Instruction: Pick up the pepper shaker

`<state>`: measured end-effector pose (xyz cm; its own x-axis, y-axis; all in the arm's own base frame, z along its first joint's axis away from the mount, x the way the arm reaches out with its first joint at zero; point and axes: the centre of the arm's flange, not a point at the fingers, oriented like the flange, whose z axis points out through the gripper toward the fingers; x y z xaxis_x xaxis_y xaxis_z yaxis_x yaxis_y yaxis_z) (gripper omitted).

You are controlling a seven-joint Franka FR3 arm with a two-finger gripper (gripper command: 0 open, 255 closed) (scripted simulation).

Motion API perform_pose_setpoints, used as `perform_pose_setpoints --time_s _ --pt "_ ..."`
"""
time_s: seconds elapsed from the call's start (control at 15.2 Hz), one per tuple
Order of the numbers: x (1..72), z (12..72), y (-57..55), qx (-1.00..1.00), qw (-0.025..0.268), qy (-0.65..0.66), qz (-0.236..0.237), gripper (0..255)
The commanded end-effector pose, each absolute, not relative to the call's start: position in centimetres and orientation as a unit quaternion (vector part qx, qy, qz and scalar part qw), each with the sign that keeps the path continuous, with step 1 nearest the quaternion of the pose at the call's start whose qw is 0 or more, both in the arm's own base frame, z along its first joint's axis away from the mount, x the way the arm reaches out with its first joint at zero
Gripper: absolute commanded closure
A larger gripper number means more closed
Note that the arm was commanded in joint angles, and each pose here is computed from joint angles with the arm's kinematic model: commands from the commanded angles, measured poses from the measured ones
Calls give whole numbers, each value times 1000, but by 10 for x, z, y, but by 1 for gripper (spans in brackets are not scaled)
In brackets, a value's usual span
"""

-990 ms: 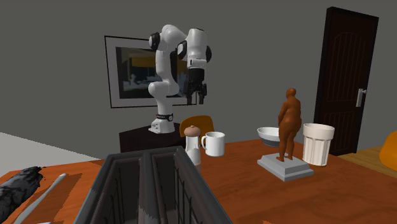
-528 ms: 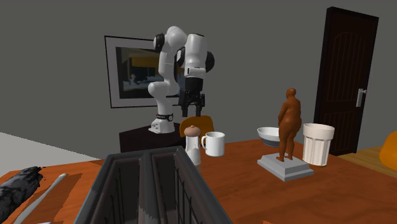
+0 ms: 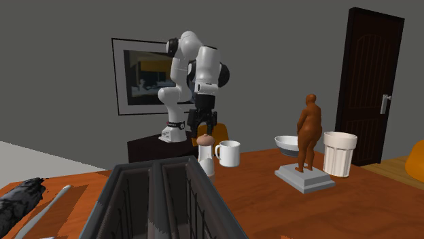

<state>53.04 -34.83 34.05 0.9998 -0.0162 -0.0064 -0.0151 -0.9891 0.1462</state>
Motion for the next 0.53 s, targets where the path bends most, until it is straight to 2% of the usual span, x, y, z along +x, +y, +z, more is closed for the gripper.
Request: perform_pose_setpoints --time_s 0.0,0.13,0.2,0.46 --pt "530 331 -348 997 73 -8 -4 0" --pt "530 328 -348 997 73 -8 -4 0" --pt "530 327 -348 997 73 -8 -4 255" --pt "530 327 -348 997 73 -8 -4 255"
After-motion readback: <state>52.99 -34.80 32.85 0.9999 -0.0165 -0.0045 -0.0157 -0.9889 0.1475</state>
